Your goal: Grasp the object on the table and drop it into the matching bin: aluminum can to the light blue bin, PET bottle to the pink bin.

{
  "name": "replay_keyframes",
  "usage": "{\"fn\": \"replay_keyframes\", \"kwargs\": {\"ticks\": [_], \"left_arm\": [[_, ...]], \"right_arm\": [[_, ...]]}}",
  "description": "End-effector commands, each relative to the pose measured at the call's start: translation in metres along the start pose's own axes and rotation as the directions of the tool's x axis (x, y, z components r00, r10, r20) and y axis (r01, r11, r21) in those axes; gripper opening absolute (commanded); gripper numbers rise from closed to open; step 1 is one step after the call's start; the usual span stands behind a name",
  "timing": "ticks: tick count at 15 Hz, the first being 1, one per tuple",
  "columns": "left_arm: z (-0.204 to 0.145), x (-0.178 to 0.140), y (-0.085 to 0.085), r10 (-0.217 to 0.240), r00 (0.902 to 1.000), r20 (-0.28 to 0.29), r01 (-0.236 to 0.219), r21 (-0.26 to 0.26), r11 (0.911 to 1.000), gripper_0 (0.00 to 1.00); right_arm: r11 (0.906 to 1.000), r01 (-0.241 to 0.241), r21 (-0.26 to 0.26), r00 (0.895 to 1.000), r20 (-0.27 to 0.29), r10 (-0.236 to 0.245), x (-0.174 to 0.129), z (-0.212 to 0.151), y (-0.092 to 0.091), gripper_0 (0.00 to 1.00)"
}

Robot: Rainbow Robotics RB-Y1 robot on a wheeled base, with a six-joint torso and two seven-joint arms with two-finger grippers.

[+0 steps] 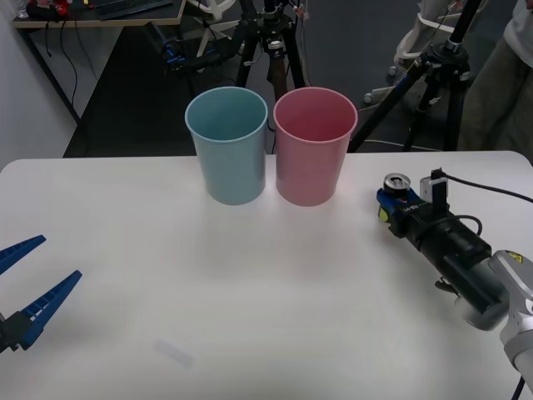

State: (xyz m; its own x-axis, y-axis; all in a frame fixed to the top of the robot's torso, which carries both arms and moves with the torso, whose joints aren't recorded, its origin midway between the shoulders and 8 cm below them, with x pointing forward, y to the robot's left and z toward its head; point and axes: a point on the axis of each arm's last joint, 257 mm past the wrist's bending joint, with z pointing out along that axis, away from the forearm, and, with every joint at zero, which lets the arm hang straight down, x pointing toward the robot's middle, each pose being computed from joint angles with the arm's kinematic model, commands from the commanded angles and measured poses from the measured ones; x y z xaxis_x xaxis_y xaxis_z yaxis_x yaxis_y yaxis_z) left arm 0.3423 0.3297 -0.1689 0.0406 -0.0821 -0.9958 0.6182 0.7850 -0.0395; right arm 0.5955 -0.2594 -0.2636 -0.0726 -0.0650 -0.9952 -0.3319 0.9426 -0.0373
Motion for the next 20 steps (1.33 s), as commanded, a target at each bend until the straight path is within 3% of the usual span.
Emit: {"fn": "replay_keyframes", "kwargs": {"ticks": [1,5,8,12,13,15,18,20], "left_arm": [[0.0,0.0,0.0,0.0,1.0,0.0,0.0,0.0,1.0,1.0],[0.0,0.0,0.0,0.0,1.0,0.0,0.0,0.0,1.0,1.0],[0.0,0.0,0.0,0.0,1.0,0.0,0.0,0.0,1.0,1.0],[0.0,0.0,0.0,0.0,1.0,0.0,0.0,0.0,1.0,1.0],[0.0,0.0,0.0,0.0,1.0,0.0,0.0,0.0,1.0,1.0],[0.0,0.0,0.0,0.0,1.0,0.0,0.0,0.0,1.0,1.0],[0.0,0.0,0.0,0.0,1.0,0.0,0.0,0.0,1.0,1.0],[0.0,0.0,0.0,0.0,1.0,0.0,0.0,0.0,1.0,1.0]], "right_arm": [[0.9998,0.019,-0.01,0.997,0.071,-0.018,-0.028,-0.013,0.0,0.0],[0.9988,0.049,-0.007,0.989,0.143,-0.047,-0.06,-0.041,-0.003,0.0],[0.998,0.054,-0.032,0.98,0.194,-0.047,-0.08,-0.062,0.001,0.0],[0.9928,0.072,-0.095,0.962,0.271,-0.044,-0.113,-0.101,0.013,0.0],[0.9899,0.064,-0.127,0.959,0.282,-0.026,-0.12,-0.109,0.019,0.0],[0.9808,0.069,-0.182,0.953,0.301,-0.011,-0.134,-0.132,0.027,0.0],[0.9641,0.118,-0.238,0.94,0.34,-0.031,-0.153,-0.158,0.03,0.0],[0.9434,0.118,-0.31,0.933,0.36,0.002,-0.171,-0.171,0.039,0.0]]}}
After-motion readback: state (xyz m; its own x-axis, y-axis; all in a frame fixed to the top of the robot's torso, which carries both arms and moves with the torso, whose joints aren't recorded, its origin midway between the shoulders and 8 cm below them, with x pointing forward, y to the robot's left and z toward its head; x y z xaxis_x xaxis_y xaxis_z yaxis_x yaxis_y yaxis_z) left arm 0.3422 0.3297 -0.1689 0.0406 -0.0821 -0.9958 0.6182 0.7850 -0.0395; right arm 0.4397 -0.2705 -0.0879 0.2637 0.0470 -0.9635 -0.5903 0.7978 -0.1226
